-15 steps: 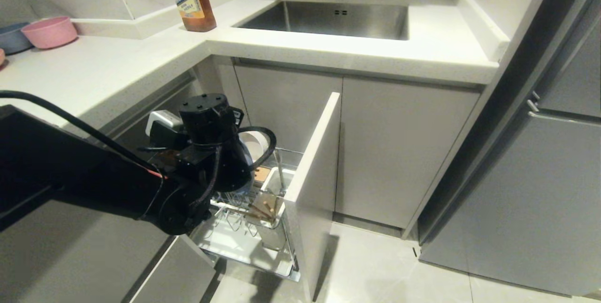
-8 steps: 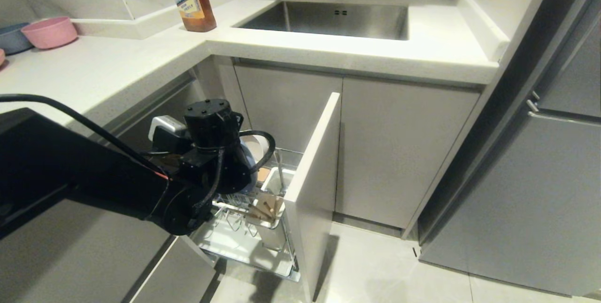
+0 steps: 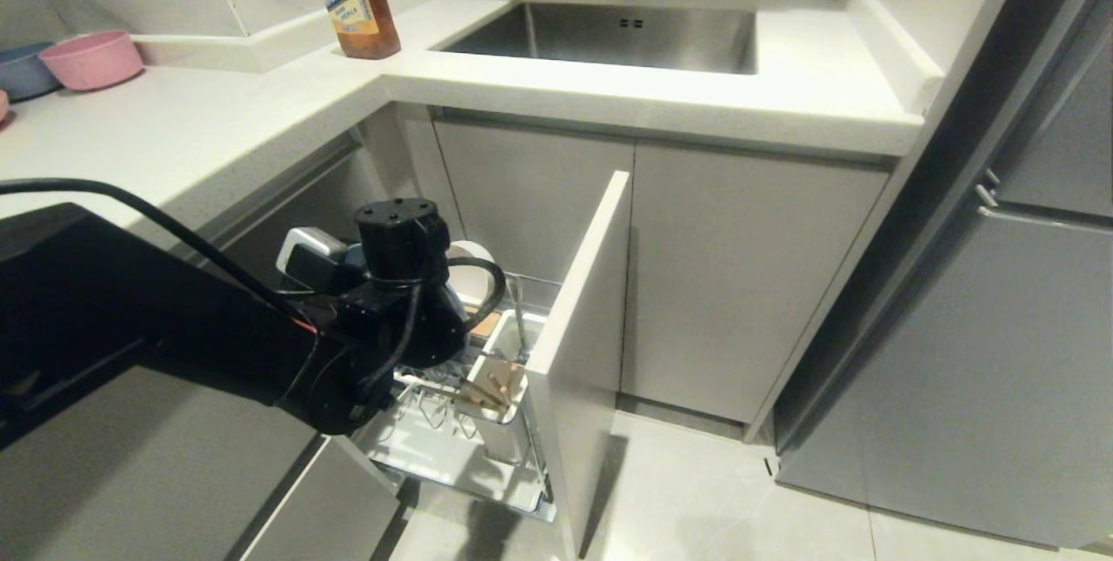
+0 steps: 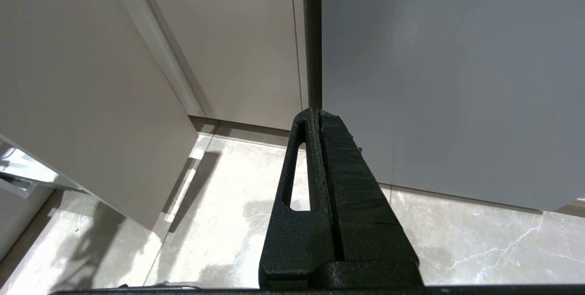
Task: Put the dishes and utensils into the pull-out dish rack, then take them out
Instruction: Pick up the plate and place it in the cupboard
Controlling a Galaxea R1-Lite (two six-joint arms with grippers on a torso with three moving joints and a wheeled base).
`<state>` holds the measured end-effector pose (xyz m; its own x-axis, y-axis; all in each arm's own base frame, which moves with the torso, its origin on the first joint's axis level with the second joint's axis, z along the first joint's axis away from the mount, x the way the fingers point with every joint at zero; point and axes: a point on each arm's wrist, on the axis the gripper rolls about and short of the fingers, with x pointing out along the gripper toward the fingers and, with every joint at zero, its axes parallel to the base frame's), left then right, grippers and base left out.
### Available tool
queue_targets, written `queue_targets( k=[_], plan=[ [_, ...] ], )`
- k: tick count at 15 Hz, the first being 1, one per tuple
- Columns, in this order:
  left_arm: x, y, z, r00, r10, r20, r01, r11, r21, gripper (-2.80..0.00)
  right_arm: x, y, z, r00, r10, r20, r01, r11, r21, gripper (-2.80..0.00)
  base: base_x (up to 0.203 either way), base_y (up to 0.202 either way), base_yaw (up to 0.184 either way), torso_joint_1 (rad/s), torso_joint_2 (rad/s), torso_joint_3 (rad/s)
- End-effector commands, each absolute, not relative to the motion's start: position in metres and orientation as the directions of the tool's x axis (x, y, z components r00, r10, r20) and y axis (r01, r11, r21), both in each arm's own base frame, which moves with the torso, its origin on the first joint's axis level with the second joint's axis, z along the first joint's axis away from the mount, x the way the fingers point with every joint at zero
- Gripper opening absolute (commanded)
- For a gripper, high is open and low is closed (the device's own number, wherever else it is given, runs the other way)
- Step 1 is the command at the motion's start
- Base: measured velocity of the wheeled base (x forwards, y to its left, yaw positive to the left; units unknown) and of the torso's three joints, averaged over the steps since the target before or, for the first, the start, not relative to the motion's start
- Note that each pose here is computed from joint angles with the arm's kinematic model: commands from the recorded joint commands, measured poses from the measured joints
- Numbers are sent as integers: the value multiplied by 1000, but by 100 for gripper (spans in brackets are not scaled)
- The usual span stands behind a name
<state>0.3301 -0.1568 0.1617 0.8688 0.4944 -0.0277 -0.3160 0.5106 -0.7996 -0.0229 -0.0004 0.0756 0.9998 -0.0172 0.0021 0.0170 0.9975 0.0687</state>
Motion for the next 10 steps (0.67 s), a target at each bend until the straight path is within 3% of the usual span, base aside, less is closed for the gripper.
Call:
queue_targets(
  k=[1, 10],
  plan=[
    [330, -156, 161, 863, 505, -30, -324, 505, -800, -280, -23, 0, 76, 1000, -18, 2, 18, 997, 69, -280, 0, 0, 0, 0, 0, 0],
    [334, -154, 149, 851, 521, -65, -378, 522, -765, -280, -23, 0, 76, 1000, -17, 2, 17, 997, 69, -280, 0, 0, 0, 0, 0, 0]
  ],
)
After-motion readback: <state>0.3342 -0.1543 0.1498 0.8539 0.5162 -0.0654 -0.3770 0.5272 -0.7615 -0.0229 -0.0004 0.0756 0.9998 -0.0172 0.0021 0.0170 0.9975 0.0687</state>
